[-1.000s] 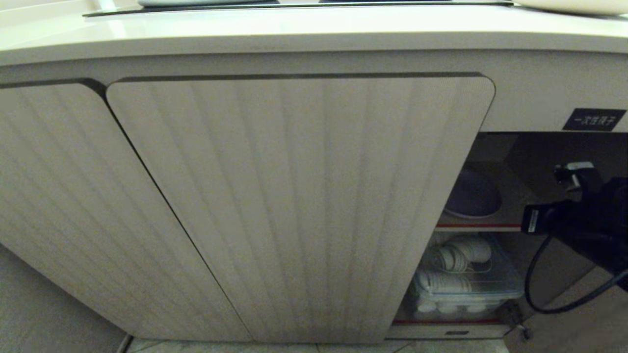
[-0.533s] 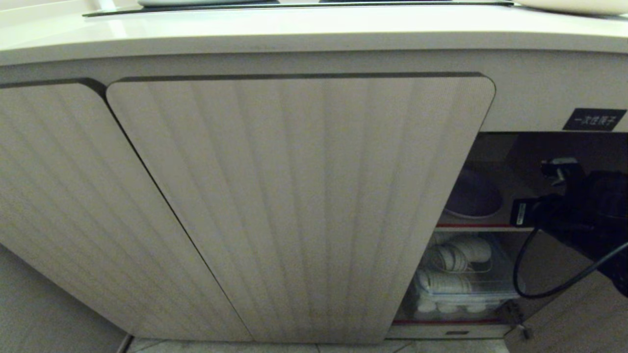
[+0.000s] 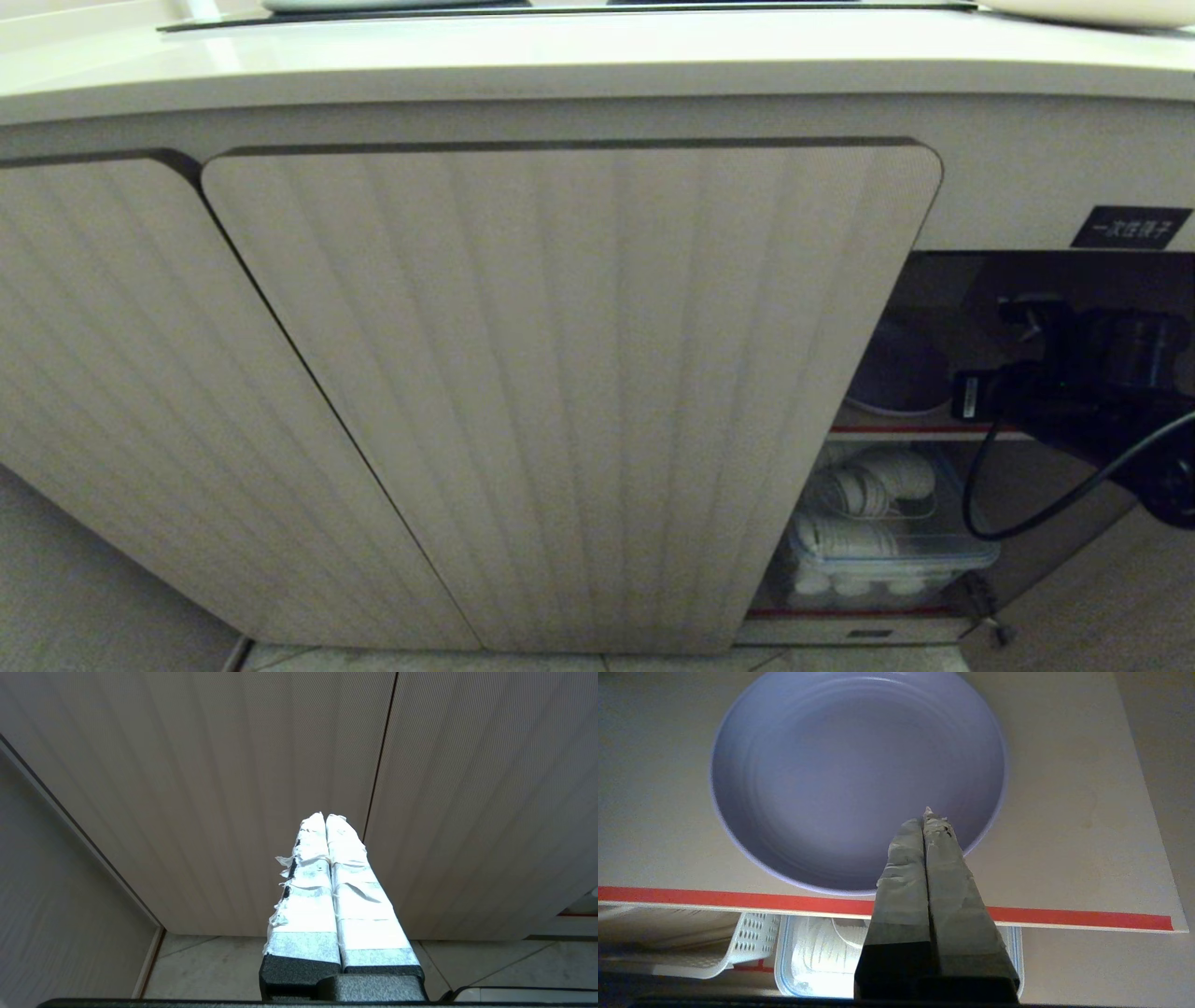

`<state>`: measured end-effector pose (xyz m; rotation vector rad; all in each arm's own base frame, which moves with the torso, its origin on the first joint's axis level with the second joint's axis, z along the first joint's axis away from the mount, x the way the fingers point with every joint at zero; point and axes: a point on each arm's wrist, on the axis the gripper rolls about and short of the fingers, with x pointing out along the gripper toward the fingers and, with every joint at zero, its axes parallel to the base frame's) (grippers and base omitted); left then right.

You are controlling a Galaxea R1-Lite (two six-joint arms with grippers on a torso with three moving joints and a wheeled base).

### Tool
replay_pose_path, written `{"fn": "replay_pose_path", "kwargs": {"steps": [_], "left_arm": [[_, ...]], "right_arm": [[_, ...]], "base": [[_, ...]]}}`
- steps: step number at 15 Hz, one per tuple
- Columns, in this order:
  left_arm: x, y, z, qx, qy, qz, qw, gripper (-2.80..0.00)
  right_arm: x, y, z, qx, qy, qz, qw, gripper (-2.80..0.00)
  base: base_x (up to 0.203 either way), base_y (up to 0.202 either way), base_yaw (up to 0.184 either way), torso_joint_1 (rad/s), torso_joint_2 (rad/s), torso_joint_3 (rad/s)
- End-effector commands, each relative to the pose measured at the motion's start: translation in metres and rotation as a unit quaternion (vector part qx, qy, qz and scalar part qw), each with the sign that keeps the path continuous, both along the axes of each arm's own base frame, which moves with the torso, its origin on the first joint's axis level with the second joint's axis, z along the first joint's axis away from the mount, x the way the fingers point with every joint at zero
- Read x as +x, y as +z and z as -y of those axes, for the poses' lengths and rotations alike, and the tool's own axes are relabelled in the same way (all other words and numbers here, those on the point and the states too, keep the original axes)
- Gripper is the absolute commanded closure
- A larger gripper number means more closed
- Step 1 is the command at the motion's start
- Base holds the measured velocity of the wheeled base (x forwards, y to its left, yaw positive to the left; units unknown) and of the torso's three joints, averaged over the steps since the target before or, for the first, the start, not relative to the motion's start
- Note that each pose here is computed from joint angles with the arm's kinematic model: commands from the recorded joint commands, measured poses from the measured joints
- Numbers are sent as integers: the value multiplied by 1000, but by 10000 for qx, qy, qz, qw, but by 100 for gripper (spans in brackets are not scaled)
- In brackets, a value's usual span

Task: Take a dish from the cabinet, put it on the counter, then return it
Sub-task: Take the plate from the cabinet

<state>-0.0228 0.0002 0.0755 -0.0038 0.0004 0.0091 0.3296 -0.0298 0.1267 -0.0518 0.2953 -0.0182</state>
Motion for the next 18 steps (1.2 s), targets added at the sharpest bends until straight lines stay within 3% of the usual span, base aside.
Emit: {"fn": "replay_pose_path", "kwargs": {"steps": [1,18], "left_arm": [[0,0,0,-4,0,2,10000,0],[0,0,0,-4,0,2,10000,0]], "right_arm": [[5,5,1,0,1,45,10000,0],[25,14,6,81,-53,-538,9985,0]], "base": [[0,0,0,0,0,0],[0,0,0,0,0,0]]}}
